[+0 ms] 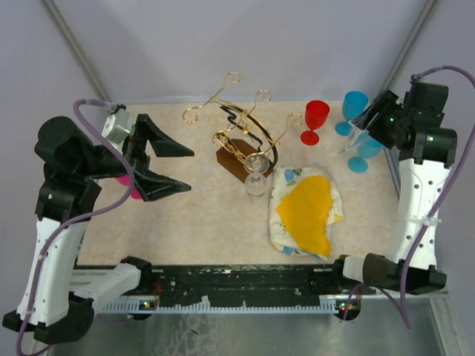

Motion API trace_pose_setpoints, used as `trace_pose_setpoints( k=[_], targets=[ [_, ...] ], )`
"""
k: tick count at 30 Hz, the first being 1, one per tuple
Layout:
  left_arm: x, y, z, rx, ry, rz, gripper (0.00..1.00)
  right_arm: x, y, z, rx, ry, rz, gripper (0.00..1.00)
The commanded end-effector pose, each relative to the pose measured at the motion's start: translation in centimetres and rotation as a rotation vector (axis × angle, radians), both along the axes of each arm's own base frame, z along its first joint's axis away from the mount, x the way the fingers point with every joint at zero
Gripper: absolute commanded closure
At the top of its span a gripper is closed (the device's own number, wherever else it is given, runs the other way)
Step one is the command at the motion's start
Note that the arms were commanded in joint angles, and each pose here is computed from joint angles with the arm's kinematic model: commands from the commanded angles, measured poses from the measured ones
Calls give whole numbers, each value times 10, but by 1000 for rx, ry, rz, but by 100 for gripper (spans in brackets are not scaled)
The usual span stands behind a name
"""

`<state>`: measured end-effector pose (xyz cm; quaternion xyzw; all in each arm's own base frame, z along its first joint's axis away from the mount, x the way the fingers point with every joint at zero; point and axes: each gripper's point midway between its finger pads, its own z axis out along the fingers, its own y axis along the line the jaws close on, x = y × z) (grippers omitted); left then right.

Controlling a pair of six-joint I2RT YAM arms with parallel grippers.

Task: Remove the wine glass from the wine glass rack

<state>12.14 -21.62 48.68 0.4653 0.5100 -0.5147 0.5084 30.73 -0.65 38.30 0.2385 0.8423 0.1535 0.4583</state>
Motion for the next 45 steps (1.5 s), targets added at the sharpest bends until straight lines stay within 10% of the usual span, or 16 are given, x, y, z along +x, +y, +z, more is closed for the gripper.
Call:
trace_pose_setpoints(
  k=[1,17,45],
  targets=[
    [6,-2,-6,-11,3,-1,13,22,-33,2,-144,-93,-101,70],
    [45,-13,-33,-19,114,48,15,112,-40,-32,-540,-221,-315,71],
    [81,-22,-64,29,204,85,15,184,-25,-143,-675,-426,-350,71]
  ],
)
